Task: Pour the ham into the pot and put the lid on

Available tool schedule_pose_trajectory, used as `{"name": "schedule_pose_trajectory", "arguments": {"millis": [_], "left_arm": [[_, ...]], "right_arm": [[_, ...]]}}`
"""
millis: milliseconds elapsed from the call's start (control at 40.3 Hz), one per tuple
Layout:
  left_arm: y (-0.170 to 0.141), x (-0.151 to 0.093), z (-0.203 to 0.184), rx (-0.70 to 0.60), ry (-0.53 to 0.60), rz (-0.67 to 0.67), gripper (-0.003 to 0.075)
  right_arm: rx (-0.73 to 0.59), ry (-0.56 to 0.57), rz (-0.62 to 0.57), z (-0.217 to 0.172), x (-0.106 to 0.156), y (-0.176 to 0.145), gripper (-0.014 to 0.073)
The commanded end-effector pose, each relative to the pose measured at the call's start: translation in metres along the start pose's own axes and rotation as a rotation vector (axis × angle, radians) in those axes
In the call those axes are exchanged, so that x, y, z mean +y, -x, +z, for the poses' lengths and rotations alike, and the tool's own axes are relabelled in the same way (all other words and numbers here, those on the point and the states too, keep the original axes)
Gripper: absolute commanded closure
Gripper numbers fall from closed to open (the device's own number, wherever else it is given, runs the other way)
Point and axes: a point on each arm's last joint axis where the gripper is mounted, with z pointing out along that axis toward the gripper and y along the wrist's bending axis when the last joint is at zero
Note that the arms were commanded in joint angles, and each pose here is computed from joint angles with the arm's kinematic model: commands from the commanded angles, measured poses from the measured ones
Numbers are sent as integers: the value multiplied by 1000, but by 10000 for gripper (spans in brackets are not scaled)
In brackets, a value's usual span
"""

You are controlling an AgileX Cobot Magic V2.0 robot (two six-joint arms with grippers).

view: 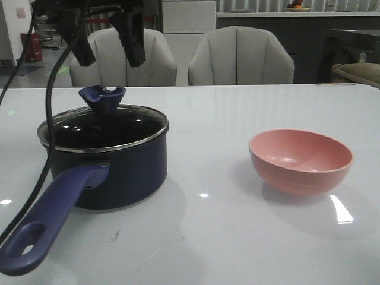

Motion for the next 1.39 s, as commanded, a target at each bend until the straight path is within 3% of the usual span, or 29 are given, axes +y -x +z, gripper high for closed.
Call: {"name": "schedule_pose_trajectory", "arguments": {"millis": [0, 223, 571, 1091, 1265, 1364], "left_arm": [[-10, -15, -57, -114, -33, 47, 156], [-46, -19, -99, -255, -42, 78, 156], [-143, -12, -130, -454, -39, 93, 157], [-308, 8, -113, -900, -45, 84, 157], [-336, 12, -104, -1044, -50, 83, 160], [-343, 13, -105, -1108, -53, 83, 224]], "right_arm": [[-100, -19, -1, -1, -1, 16, 445], [-100, -19, -1, -1, -1, 16, 445], [-100, -19, -1, -1, -1, 16, 445], [-100, -19, -1, -1, -1, 16, 445], [-100, -19, -1, -1, -1, 16, 445], [-100, -19, -1, -1, -1, 16, 445]]}}
